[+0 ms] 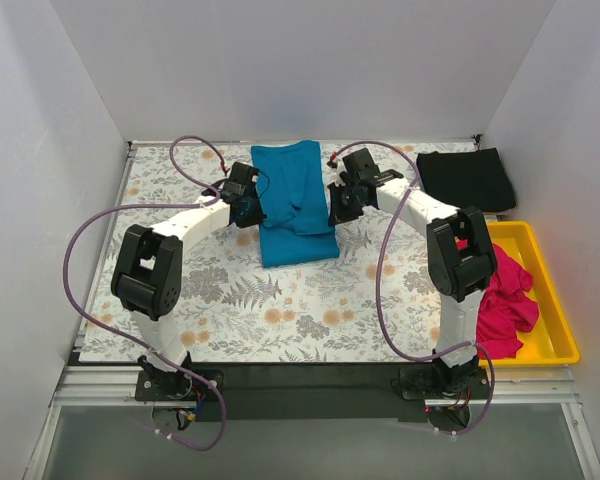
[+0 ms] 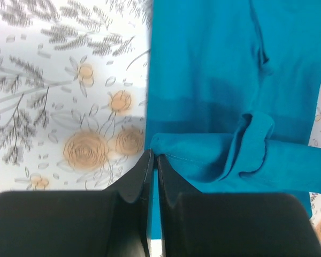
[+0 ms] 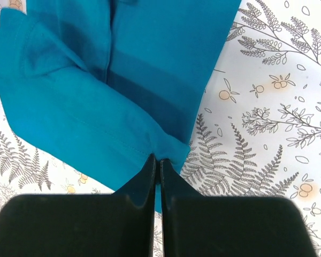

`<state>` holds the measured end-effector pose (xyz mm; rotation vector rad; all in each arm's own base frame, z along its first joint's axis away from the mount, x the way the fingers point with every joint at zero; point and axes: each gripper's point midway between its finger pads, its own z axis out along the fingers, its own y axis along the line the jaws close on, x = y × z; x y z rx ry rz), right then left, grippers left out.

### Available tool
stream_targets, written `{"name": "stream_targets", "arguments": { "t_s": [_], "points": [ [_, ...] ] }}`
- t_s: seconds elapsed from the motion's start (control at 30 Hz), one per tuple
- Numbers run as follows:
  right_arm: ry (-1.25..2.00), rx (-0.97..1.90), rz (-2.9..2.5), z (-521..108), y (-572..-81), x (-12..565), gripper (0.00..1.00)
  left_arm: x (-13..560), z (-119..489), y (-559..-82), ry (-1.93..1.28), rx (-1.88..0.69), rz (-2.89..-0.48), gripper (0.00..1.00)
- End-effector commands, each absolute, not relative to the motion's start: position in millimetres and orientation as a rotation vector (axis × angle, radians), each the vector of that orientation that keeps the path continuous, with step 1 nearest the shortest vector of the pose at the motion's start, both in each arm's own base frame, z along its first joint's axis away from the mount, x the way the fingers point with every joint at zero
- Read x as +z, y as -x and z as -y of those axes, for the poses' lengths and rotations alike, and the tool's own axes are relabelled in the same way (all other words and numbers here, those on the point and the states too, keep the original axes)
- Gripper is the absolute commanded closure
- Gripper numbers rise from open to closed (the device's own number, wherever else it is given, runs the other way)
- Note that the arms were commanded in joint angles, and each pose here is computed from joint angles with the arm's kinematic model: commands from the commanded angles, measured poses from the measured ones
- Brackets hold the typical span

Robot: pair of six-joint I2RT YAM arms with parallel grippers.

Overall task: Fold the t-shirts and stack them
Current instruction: Fold the tshirt

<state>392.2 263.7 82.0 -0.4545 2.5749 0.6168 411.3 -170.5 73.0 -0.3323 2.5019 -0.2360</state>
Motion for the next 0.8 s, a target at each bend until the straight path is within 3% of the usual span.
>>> {"name": "stream_targets", "arguments": {
  "t_s": [0.0,0.67,0.77],
  "points": [
    [0.478,0.654,-2.493,-269.9,-412.5,94.4,0.99,93.6,170.6,-442.6,0.277,-0.234,-2.382,1.0],
    [0.456,0.643,-2.472,-272.5,-443.4,66.3,0.99,46.2,165.0,-458.9,0.306,-0.145,-2.404,1.0],
    [0.455,0.629,-2.457,-271.9,-447.4,69.0,0.82,50.4,165.1,-460.6,0.308,-0.147,-2.393,0.84]
  ]
}}
